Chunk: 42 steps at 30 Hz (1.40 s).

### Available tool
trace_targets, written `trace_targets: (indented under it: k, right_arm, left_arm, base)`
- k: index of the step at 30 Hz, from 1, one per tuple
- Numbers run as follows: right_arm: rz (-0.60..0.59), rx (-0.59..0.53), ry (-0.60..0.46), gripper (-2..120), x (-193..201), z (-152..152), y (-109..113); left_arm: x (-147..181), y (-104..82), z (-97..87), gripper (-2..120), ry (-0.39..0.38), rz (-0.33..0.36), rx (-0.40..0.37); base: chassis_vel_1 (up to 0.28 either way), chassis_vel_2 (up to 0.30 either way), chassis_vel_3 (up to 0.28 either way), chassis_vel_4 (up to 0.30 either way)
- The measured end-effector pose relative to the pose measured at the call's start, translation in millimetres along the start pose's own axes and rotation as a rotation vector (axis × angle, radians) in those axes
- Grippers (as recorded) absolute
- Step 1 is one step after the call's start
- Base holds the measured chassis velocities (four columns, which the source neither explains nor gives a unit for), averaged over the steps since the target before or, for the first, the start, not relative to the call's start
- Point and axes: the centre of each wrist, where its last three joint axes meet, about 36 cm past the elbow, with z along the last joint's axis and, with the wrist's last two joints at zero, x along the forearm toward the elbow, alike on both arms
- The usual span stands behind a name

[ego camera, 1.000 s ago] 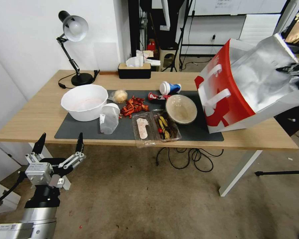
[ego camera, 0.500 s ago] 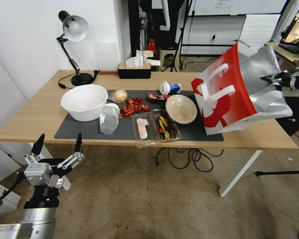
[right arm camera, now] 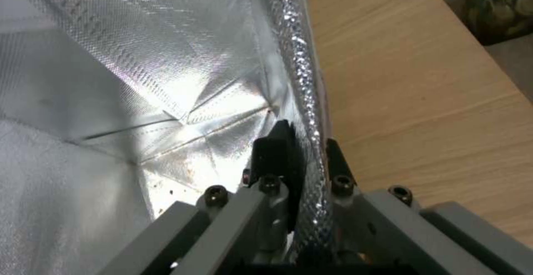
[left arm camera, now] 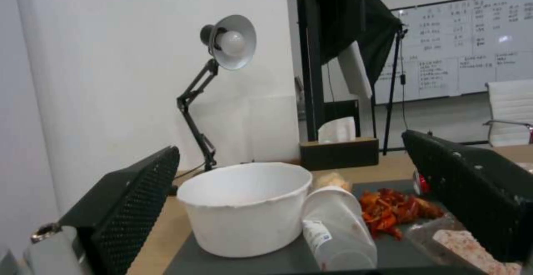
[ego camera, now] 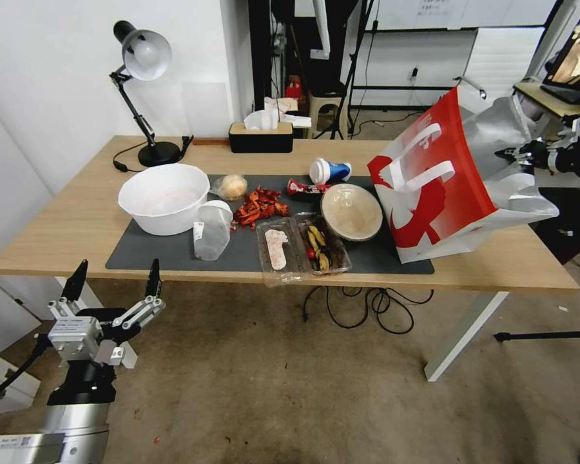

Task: Pick up the food delivery bag from the floor and place it on the table.

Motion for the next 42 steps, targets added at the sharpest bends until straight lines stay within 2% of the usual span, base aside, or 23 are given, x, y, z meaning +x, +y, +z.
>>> trace_targets:
  k: [5, 8, 9, 11, 13, 17, 19, 21, 22, 24, 25, 26, 31, 35, 42]
  right_arm:
    - [0.002, -0.002, -0.001, 3, -1.1, -1.5, 1.5]
    - [-0.002, 0.003, -0.003, 15, -0.8, -3.3, 4.3]
    - [-0.002, 0.003, -0.003, 15, -0.8, -3.3, 4.3]
    - [-0.006, 0.008, -0.008, 27, -0.2, -6.1, 7.4]
    - [-0.007, 0.009, -0.009, 29, 0.0, -6.4, 7.7]
    - [-0.031, 0.025, -0.015, 51, 3.5, -9.3, 14.3]
    - [-0.038, 0.027, -0.014, 52, 3.6, -9.1, 15.4]
    - [-0.053, 0.032, -0.012, 64, 3.5, -8.4, 17.3]
    - [-0.053, 0.032, -0.012, 64, 3.5, -8.4, 17.3]
    - [-0.069, 0.036, -0.011, 72, 4.0, -8.3, 18.2]
    - [-0.095, 0.046, -0.015, 81, 5.6, -8.6, 20.6]
    - [-0.095, 0.046, -0.015, 81, 5.6, -8.6, 20.6]
    - [-0.136, 0.088, -0.06, 97, 21.3, -19.3, 31.3]
    - [-0.128, 0.128, -0.098, 100, 39.1, -31.6, 40.2]
    - [-0.084, 0.196, -0.121, 100, 49.6, -32.6, 42.2]
  left_arm:
    - [0.0, 0.6, 0.9, 100, 0.002, 0.003, -0.002]
    - [0.0, 1.1, 1.0, 100, 0.003, 0.002, -0.003]
    - [0.0, 1.1, 1.0, 100, 0.003, 0.002, -0.003]
    - [0.1, 1.2, 1.0, 100, 0.003, 0.0, -0.002]
    - [0.1, 1.2, 1.0, 100, 0.003, 0.0, -0.002]
    - [0.2, 1.1, 1.1, 100, 0.004, -0.004, -0.001]
    - [0.2, 1.0, 1.1, 100, 0.005, -0.004, -0.001]
    - [0.4, 0.6, 1.3, 100, 0.006, -0.006, 0.001]
    - [0.4, 0.6, 1.3, 100, 0.006, -0.006, 0.001]
    - [0.6, 0.6, 1.3, 100, 0.006, -0.006, 0.001]
    - [0.6, 0.7, 1.3, 100, 0.007, -0.007, 0.001]
    - [0.6, 0.7, 1.3, 100, 0.007, -0.007, 0.001]
    - [0.4, 0.9, -0.1, 100, 0.005, -0.006, -0.001]
    - [0.4, 1.0, -0.3, 100, 0.005, -0.005, -0.002]
    - [0.4, 0.4, -0.2, 100, 0.006, -0.005, 0.001]
  base:
    - [0.0, 0.0, 0.0, 0.0]
    - [0.0, 0.0, 0.0, 0.0]
    - [0.0, 0.0, 0.0, 0.0]
    - [0.0, 0.0, 0.0, 0.0]
    - [0.0, 0.0, 0.0, 0.0]
    - [0.0, 0.0, 0.0, 0.0]
    - [0.0, 0.0, 0.0, 0.0]
    - [0.0, 0.0, 0.0, 0.0]
    - [0.0, 0.0, 0.0, 0.0]
    - [0.0, 0.0, 0.0, 0.0]
    - [0.0, 0.0, 0.0, 0.0]
    - [0.0, 0.0, 0.0, 0.0]
    - [0.0, 0.0, 0.0, 0.0]
    - [0.0, 0.0, 0.0, 0.0]
    - [0.0, 0.0, 0.0, 0.0]
